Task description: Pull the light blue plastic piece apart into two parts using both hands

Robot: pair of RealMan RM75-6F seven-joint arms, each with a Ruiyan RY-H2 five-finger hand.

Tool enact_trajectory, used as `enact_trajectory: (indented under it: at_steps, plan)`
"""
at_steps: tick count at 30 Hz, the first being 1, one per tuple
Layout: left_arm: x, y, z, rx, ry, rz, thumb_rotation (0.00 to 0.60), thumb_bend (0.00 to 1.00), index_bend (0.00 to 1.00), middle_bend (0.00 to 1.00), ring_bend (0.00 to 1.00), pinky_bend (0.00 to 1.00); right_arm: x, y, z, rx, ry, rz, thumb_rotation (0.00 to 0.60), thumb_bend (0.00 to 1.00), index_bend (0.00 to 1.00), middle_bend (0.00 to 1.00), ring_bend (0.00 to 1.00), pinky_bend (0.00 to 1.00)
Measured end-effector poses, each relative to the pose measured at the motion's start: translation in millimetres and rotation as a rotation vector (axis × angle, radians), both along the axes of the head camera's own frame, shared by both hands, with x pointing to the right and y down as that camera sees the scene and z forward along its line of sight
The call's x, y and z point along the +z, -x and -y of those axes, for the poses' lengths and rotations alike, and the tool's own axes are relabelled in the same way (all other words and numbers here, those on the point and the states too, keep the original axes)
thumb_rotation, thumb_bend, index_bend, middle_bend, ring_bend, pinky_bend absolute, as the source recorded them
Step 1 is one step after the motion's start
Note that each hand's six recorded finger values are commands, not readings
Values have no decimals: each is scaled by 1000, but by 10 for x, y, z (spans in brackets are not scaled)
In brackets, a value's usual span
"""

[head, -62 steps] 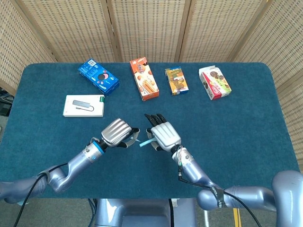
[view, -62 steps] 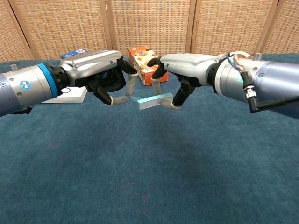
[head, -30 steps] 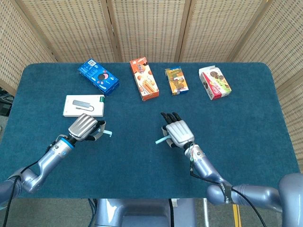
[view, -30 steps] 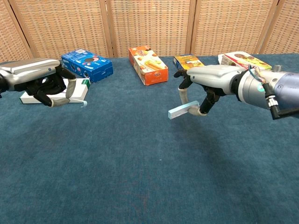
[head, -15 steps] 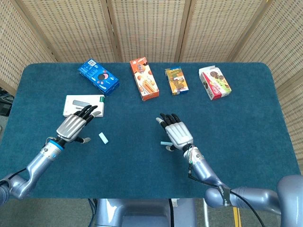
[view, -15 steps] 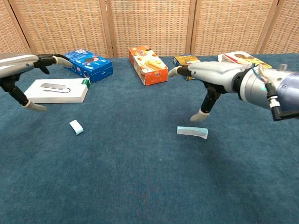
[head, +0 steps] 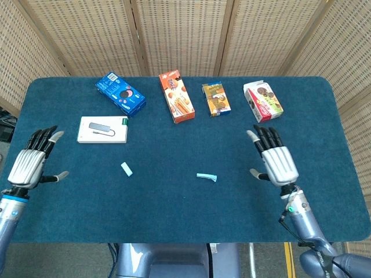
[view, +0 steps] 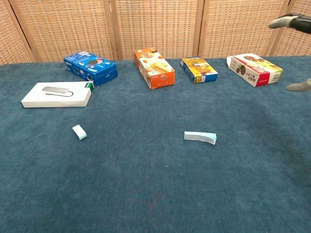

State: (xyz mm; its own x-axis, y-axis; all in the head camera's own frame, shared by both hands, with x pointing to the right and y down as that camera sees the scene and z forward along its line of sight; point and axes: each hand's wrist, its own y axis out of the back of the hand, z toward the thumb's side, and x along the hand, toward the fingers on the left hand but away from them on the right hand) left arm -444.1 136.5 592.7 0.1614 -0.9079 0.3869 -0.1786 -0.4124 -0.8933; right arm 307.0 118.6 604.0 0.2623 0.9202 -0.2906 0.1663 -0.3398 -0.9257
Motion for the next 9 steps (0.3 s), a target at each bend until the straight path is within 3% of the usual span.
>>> enact_trajectory:
  at_steps: [6, 9]
  plan:
    - [-124, 308, -347, -150, 9, -17, 600, 0, 0, 0, 0, 0, -90, -724, -327, 129, -27, 11, 600, 0, 0, 0, 0, 0]
    - [-175, 375, -507, -197, 10, -25, 600, 0, 0, 0, 0, 0, -162, -899, -546, 165, -36, 14, 600, 0, 0, 0, 0, 0]
